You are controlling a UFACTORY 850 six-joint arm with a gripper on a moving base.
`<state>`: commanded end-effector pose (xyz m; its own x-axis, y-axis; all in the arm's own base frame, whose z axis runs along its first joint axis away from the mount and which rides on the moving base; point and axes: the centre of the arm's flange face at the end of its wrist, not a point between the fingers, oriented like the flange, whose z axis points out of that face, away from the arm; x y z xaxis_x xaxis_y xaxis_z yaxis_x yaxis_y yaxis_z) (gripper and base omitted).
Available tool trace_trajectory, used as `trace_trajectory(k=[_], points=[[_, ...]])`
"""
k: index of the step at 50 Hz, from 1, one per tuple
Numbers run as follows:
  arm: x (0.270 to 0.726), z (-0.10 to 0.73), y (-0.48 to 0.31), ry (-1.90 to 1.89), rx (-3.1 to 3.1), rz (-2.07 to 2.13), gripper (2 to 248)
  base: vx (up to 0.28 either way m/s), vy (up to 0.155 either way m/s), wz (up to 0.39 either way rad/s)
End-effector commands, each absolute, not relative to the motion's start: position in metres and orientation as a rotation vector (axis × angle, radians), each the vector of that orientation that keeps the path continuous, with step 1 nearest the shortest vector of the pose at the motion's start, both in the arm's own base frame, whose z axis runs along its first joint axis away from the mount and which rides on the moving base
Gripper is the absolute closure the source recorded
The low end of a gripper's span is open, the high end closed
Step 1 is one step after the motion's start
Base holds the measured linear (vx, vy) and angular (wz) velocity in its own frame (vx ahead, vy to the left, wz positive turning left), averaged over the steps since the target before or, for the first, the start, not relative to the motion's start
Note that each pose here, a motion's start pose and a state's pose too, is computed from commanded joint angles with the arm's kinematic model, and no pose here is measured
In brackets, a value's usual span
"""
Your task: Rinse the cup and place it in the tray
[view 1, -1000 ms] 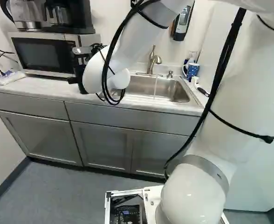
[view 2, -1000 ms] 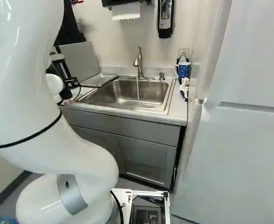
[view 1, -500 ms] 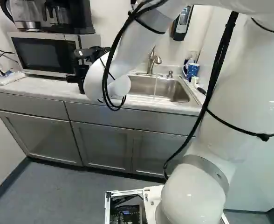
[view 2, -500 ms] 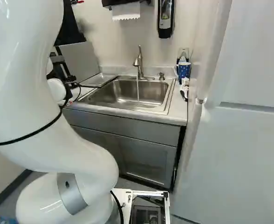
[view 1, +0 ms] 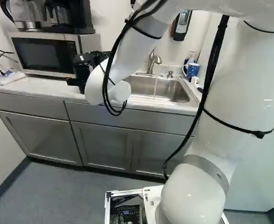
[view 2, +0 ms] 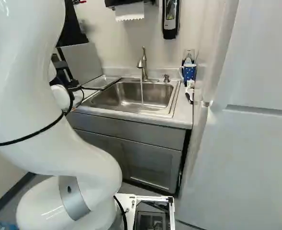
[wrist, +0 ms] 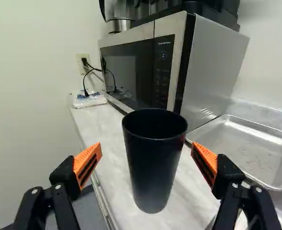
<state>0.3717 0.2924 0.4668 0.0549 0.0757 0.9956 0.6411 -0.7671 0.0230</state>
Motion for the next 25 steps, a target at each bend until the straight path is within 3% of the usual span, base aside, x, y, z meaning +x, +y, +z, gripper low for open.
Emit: trace_trajectory(k=[25], points=[[0.377, 0.443, 0.288, -0.713, -1.945, -1.743, 3, 0.0, 0.0, 0.0]])
